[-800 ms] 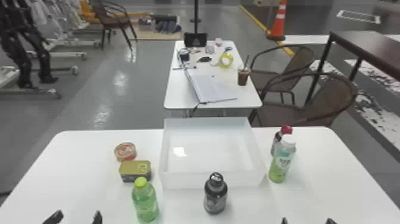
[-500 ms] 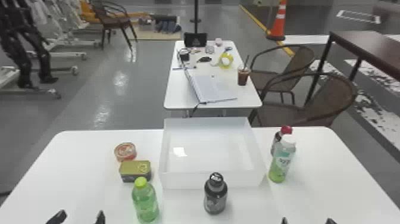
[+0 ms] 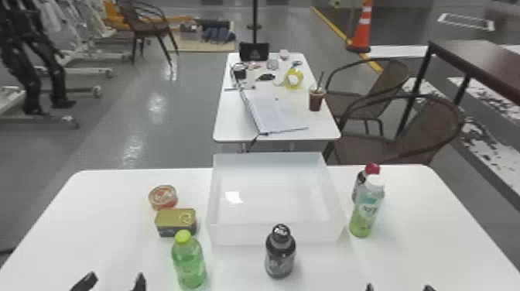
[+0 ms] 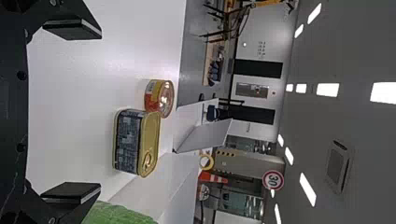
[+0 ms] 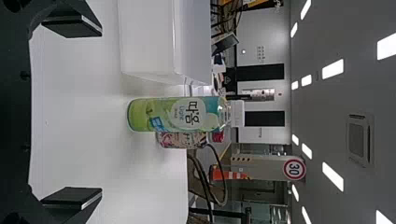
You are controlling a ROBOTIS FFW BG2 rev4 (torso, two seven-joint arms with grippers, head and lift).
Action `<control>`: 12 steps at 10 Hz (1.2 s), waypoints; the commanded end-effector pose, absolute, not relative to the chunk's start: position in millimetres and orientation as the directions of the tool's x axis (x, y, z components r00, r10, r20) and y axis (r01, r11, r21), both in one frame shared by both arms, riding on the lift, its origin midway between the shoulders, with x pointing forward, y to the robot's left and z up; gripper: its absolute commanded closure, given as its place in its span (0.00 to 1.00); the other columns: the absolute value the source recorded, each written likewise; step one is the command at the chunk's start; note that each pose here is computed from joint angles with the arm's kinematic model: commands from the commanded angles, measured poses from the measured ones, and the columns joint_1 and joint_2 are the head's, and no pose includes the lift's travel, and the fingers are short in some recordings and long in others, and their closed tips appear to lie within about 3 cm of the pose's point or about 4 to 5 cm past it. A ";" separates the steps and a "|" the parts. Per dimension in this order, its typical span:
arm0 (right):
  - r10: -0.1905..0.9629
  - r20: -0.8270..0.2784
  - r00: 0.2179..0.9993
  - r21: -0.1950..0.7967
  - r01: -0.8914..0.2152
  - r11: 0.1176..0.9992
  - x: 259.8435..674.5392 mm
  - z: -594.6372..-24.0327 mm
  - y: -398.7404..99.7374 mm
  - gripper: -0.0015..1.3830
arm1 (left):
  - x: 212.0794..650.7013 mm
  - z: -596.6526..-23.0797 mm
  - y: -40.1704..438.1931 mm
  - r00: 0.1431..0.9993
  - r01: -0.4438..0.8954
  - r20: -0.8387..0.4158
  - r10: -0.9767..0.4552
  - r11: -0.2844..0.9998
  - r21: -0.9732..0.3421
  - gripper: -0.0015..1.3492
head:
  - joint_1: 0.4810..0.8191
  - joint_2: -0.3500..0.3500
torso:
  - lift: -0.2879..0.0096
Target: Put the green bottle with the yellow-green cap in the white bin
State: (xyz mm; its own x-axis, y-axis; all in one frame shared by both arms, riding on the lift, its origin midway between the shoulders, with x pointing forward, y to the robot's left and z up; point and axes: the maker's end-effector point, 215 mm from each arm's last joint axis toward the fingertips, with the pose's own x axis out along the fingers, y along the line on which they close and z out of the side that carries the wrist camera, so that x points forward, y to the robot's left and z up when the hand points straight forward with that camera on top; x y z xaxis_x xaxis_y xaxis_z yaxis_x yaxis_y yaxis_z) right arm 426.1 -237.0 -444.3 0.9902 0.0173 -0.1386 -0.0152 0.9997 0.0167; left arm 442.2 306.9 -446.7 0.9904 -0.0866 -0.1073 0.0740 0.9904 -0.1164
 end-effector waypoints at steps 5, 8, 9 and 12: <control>0.018 -0.130 0.991 0.014 -0.016 1.000 430.3 -440.4 -237.8 0.07 | 442.1 -454.7 261.7 0.951 0.259 -0.135 -0.279 0.954 -0.149 0.11 | 0.20 0.50 | 0.63; 0.018 -0.136 0.991 0.018 -0.015 1.000 428.5 -443.3 -238.9 0.07 | 448.8 -451.3 217.4 0.877 0.437 -0.156 -0.454 0.890 -0.129 0.11 | 0.20 0.50 | 0.63; 0.017 -0.134 0.991 0.019 -0.015 1.000 430.0 -443.0 -239.1 0.07 | 456.6 -445.3 204.9 0.854 0.485 -0.153 -0.497 0.868 -0.109 0.11 | 0.20 0.50 | 0.63; 0.014 -0.119 0.993 0.029 -0.010 1.000 434.0 -438.7 -238.9 0.07 | 470.9 -437.1 168.0 0.804 0.570 -0.133 -0.580 0.815 -0.105 0.11 | 0.20 0.50 | 0.63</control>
